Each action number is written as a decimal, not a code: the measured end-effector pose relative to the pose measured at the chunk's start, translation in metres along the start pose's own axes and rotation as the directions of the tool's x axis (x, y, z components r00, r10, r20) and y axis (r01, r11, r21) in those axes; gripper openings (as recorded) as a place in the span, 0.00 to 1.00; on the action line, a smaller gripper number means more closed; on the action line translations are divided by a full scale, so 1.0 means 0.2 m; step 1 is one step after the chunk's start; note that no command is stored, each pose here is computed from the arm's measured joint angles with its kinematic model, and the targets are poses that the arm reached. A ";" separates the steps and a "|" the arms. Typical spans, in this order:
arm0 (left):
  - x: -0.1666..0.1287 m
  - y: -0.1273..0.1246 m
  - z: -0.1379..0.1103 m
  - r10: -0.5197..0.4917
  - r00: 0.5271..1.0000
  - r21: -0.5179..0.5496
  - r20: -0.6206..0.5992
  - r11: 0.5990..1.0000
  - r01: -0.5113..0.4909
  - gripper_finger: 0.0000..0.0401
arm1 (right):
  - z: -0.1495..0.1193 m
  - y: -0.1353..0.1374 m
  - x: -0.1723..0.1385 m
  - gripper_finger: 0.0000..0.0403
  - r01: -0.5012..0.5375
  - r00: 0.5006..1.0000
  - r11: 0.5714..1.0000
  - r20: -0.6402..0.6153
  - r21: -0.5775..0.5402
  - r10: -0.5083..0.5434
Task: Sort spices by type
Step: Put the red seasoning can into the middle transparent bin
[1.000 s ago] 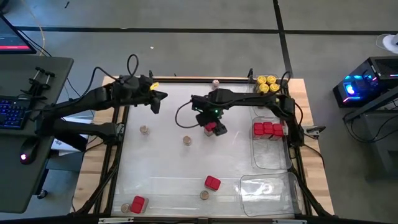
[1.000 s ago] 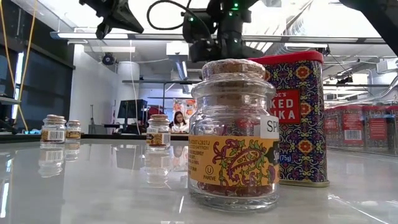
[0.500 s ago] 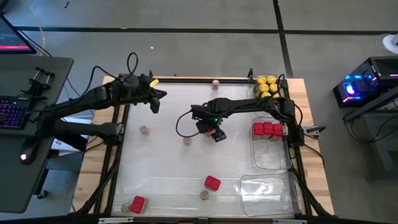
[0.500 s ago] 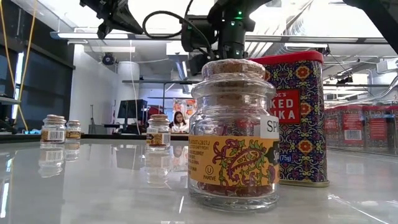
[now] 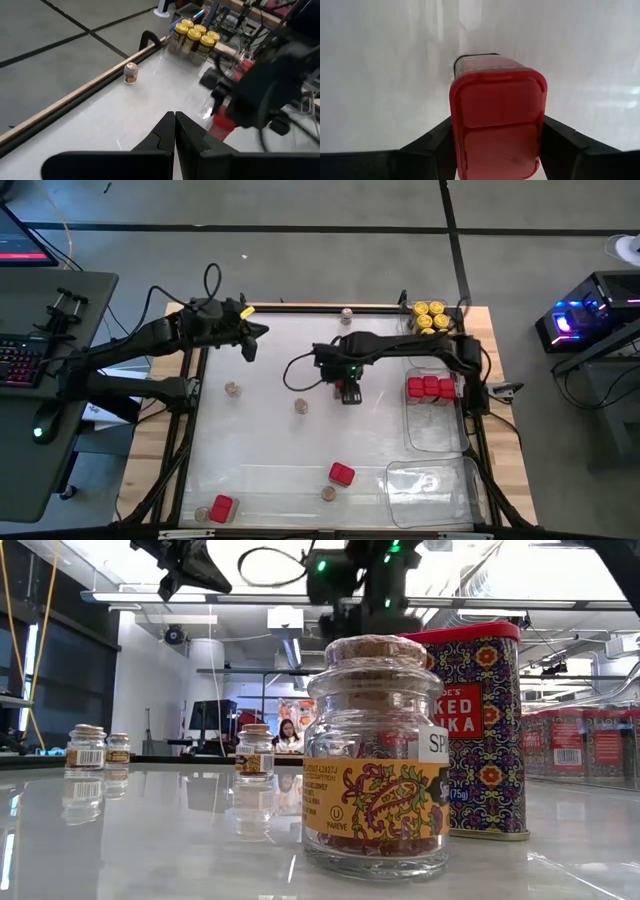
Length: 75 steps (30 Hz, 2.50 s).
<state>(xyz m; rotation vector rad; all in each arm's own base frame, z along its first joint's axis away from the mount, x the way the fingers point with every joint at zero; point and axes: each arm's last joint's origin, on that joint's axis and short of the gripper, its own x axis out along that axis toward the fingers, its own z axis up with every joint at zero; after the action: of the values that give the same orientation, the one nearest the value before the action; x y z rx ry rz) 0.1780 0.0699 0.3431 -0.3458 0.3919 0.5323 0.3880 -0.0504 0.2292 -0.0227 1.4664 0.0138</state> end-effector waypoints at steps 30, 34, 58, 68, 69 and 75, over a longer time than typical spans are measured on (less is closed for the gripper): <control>0.01 0.13 0.07 0.094 0.992 -0.015 0.084 0.996 -0.093 0.00 | -1.22 0.55 -0.39 0.52 0.178 0.983 0.088 -0.181 0.980 0.028; 0.01 0.13 0.07 0.093 0.992 -0.004 0.082 0.996 -0.093 0.00 | -1.25 0.53 -0.31 0.52 0.251 0.967 0.058 -0.253 0.966 0.036; 0.02 0.13 0.07 0.095 0.992 0.011 0.077 0.995 -0.096 0.00 | -1.29 0.47 -0.08 0.52 0.321 0.947 -0.073 -0.320 0.944 0.024; 0.02 0.13 0.07 0.095 0.993 0.012 0.077 0.995 -0.096 0.00 | -1.29 0.47 -0.08 0.78 0.319 0.948 -0.074 -0.319 0.945 0.011; 0.02 0.13 0.07 0.095 0.993 0.012 0.076 0.995 -0.096 0.00 | -1.29 0.47 -0.08 0.78 0.319 0.948 -0.074 -0.319 0.945 0.012; 0.02 0.13 0.07 0.096 0.992 0.021 0.076 0.995 -0.097 0.00 | -1.29 0.47 -0.11 0.79 0.316 0.949 -0.070 -0.316 0.946 0.016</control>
<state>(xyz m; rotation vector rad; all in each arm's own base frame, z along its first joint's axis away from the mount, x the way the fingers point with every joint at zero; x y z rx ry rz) 0.1703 0.0986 0.3471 -0.2830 0.3432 0.6327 0.1279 0.0369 0.2245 1.1338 1.3431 -1.4055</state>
